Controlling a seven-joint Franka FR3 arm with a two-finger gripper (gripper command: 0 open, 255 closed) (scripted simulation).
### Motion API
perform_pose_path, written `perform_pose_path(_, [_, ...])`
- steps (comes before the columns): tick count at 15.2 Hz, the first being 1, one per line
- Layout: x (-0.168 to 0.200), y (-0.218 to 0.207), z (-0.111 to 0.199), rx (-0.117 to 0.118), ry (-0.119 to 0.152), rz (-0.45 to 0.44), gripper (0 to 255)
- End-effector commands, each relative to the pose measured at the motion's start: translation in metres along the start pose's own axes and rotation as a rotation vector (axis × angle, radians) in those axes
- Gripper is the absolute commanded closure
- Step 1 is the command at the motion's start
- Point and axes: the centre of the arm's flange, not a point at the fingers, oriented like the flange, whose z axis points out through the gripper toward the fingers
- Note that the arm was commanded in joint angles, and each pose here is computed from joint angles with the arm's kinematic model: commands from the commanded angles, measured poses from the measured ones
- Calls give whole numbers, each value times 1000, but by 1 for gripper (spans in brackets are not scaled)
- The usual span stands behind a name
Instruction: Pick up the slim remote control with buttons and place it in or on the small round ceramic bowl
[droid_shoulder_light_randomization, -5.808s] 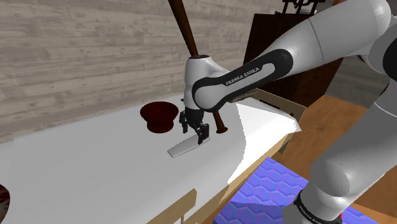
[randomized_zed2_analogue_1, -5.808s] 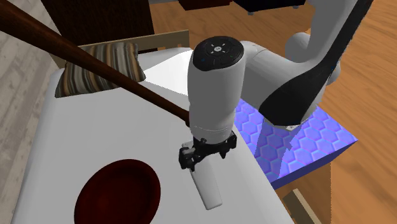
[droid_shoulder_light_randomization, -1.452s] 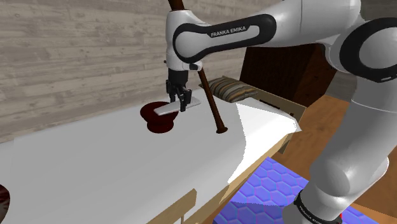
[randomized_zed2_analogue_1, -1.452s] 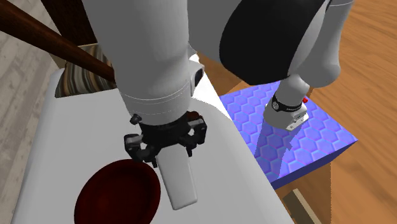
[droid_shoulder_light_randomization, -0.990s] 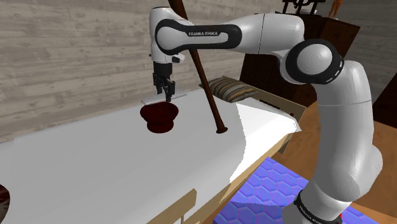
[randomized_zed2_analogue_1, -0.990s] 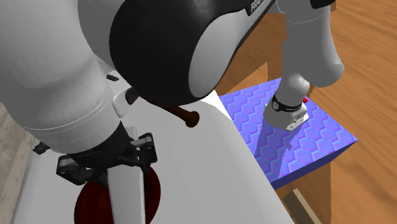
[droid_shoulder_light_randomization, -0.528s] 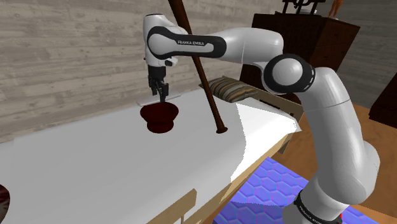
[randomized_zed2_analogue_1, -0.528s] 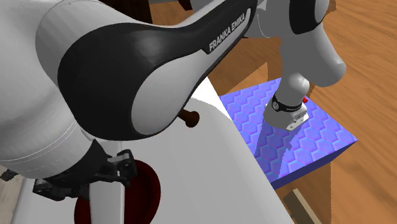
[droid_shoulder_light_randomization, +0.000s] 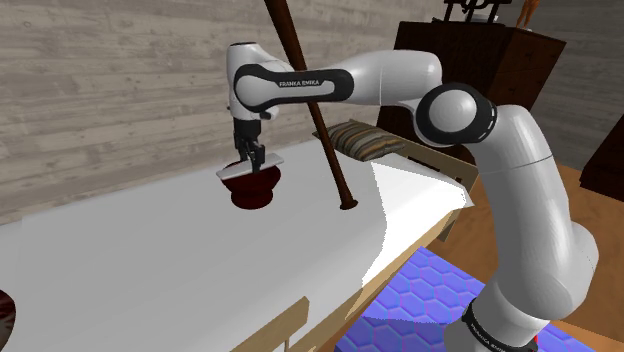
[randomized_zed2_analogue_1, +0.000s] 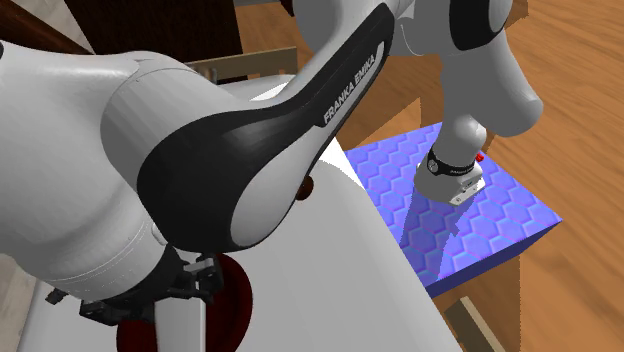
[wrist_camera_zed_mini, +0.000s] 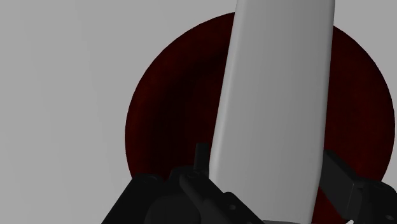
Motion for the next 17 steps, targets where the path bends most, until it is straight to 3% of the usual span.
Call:
perform_pose_path(1, [0, 0, 9, 1, 0, 0, 255])
perform_pose_path(8, [0, 0, 9, 1, 0, 0, 255])
perform_pose_path(9, [0, 0, 9, 1, 0, 0, 0])
perform_pose_path(14, [0, 0, 9, 1, 0, 0, 0])
perform_pose_path(17, [0, 0, -30, 1, 0, 0, 0])
